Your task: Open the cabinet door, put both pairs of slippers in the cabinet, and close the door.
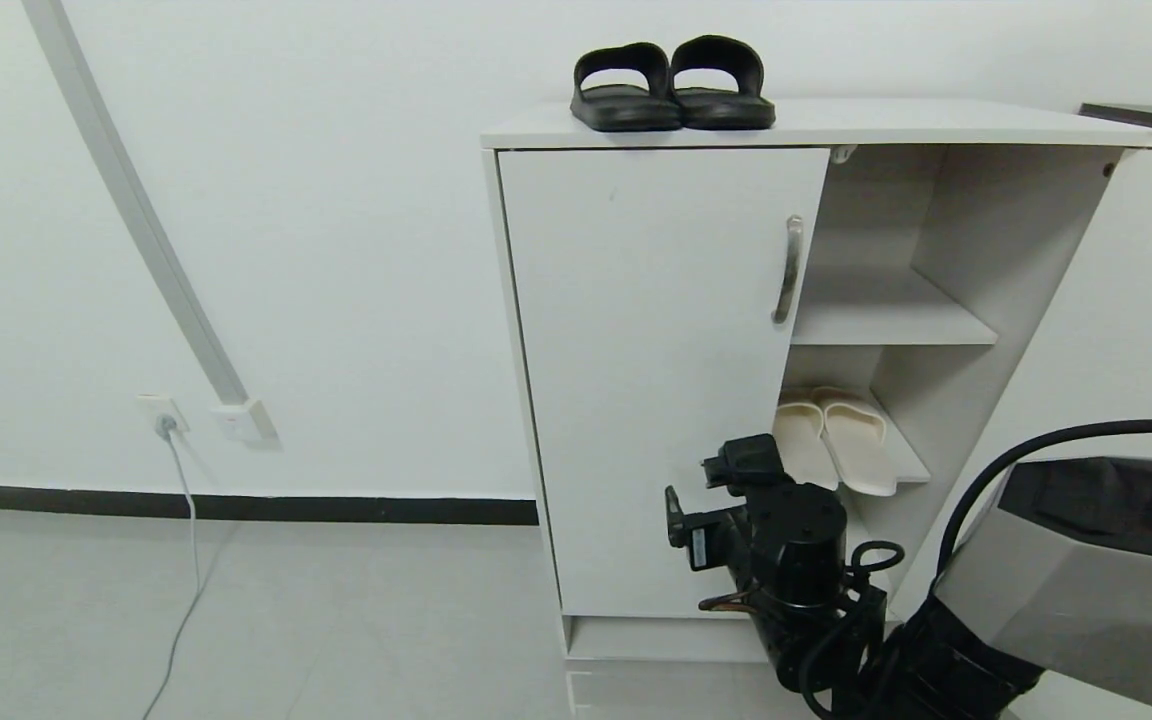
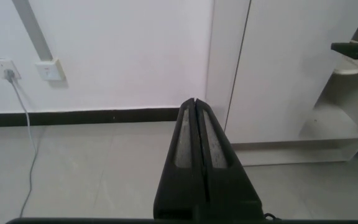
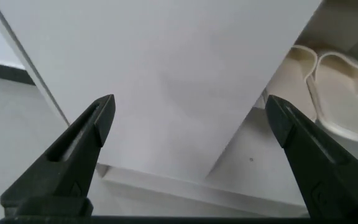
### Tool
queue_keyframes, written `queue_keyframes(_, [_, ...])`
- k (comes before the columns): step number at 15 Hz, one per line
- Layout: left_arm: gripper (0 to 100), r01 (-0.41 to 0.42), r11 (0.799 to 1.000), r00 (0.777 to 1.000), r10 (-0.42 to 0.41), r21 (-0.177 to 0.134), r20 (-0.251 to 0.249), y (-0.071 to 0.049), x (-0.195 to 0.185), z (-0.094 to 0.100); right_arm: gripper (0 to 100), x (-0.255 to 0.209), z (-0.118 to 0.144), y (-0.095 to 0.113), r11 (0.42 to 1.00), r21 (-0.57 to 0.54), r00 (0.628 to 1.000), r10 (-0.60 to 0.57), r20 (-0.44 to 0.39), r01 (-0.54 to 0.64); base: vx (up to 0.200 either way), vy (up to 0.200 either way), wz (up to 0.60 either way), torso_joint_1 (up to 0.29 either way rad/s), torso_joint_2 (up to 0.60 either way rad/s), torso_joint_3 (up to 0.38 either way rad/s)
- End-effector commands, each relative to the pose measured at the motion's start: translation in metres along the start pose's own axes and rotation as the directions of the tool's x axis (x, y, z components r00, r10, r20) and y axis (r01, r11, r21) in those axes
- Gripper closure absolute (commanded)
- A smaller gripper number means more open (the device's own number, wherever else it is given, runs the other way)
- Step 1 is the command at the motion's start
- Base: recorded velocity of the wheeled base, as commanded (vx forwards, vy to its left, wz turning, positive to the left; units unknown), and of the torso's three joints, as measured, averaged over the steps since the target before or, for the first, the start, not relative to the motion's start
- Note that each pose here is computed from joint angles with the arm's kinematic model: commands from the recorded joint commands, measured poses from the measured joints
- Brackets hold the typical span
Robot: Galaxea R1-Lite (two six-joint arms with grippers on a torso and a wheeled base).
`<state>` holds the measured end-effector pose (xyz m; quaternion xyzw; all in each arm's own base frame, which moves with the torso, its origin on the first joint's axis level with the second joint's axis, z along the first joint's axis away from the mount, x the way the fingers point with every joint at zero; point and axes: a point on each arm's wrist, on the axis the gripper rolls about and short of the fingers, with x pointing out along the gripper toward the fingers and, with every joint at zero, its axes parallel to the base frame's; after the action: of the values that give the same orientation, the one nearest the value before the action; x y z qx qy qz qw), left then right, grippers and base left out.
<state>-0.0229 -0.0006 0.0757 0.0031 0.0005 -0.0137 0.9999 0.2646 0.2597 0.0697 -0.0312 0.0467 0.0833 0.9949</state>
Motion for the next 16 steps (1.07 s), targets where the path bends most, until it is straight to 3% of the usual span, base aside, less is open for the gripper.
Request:
queue_keyframes(1, [100, 0.0, 1.0, 1.0, 0.0, 0.0, -0.002, 0.0, 0.0001, 0.0, 0, -0.0017, -0.0034, -0.0009, 1.0, -0.008, 1.0, 0.011, -0.01, -0.011, 0.0, 0.0, 0.0, 0.0, 0.0, 0.0])
queue_keyframes(13, [100, 0.0, 1.0, 1.0, 0.0, 0.0, -0.002, 0.0, 0.0001, 0.0, 0, -0.0043, -0.0082, -0.0021, 0.999, -0.028, 1.0, 0.017, -0.02, -0.018, 0.0, 0.0, 0.0, 0.0, 0.0, 0.0])
queue_keyframes(16, [100, 0.0, 1.0, 1.0, 0.0, 0.001, -0.002, 0.0, 0.0001, 0.0, 0, -0.0046, -0.0084, -0.0017, 0.999, -0.029, 1.0, 0.018, -0.021, -0.019, 0.0, 0.0, 0.0, 0.002, -0.18, -0.285])
